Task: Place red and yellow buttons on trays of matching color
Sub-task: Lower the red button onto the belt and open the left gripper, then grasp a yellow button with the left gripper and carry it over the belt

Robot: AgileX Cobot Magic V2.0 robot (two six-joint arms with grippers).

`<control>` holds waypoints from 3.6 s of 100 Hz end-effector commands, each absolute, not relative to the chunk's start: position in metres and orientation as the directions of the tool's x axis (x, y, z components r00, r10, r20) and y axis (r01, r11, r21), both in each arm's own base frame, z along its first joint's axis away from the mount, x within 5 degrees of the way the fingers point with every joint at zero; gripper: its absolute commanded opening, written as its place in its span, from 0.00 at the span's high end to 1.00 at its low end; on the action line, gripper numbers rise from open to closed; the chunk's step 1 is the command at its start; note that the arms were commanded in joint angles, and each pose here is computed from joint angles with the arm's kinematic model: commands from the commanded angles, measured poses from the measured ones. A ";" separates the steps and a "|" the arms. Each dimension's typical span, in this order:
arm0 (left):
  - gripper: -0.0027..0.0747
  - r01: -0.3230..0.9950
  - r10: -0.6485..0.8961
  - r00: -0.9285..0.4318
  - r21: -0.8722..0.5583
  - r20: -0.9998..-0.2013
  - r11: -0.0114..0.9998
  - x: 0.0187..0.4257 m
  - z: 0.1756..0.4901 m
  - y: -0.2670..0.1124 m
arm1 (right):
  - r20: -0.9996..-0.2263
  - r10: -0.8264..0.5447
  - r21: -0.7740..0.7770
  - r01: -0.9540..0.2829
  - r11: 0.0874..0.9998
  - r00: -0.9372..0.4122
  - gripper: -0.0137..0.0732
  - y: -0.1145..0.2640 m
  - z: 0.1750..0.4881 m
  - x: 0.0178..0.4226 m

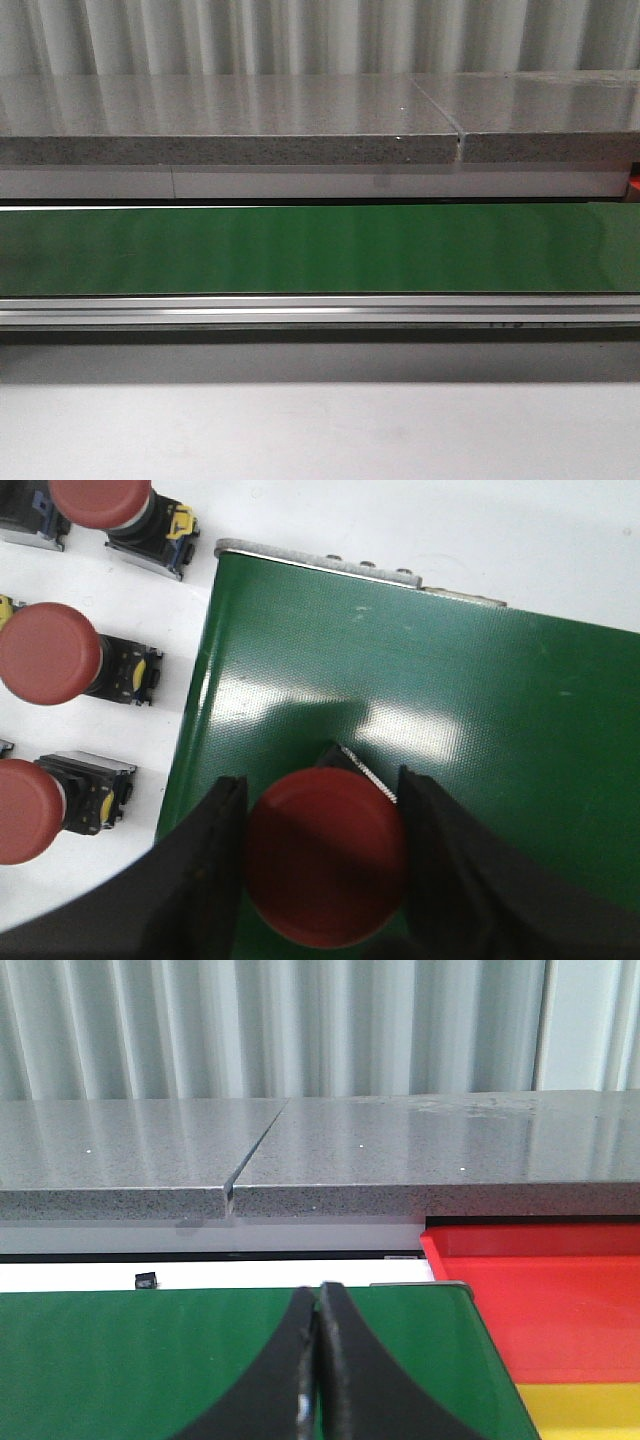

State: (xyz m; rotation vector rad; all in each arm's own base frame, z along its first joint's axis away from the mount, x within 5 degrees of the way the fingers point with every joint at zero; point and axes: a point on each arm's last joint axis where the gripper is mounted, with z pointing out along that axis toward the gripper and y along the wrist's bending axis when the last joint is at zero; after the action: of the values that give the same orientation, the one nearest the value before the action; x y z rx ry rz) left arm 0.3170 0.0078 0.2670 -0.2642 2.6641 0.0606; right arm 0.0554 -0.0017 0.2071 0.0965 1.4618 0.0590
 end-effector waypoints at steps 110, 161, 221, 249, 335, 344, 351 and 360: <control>0.15 -0.599 -0.504 -0.599 -0.070 -0.622 0.797 0.219 0.310 0.067 | -0.978 0.080 0.085 0.017 0.996 0.192 0.92 -0.002 0.214 0.054; 0.15 -0.814 -0.697 -0.425 -0.093 -0.577 0.574 0.177 0.244 0.119 | -0.978 0.080 0.085 0.017 0.996 0.192 0.92 -0.002 0.214 0.054; 0.15 -0.804 -0.715 -0.505 -0.039 -0.484 0.593 0.238 0.216 0.152 | -0.978 0.080 0.085 0.017 0.996 0.192 0.92 -0.002 0.214 0.054; 0.15 -0.801 -0.717 -0.501 -0.054 -0.485 0.596 0.259 0.208 0.162 | -0.978 0.080 0.085 0.017 0.996 0.192 0.92 -0.002 0.214 0.054; 0.94 -0.803 -0.741 -0.520 -0.051 -0.425 0.593 0.273 0.199 0.168 | -0.978 0.080 0.085 0.017 0.996 0.192 0.92 -0.002 0.214 0.054; 0.99 -0.806 -0.740 -0.514 -0.052 -0.433 0.590 0.269 0.208 0.166 | -0.978 0.080 0.085 0.017 0.996 0.192 0.92 -0.002 0.214 0.054; 0.99 -0.805 -0.734 -0.508 -0.055 -0.452 0.591 0.265 0.219 0.165 | -0.978 0.080 0.085 0.017 0.996 0.192 0.92 -0.002 0.214 0.054; 0.99 -0.792 -0.709 -0.506 -0.060 -0.491 0.607 0.257 0.240 0.160 | -0.978 0.080 0.085 0.017 0.996 0.192 0.92 -0.002 0.214 0.054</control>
State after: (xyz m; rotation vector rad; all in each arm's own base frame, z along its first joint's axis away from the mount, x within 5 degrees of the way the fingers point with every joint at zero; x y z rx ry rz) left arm 0.2622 0.1619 0.2004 -1.2527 2.4719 0.2268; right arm 0.0554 -0.0017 0.2071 0.0954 1.4619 0.0578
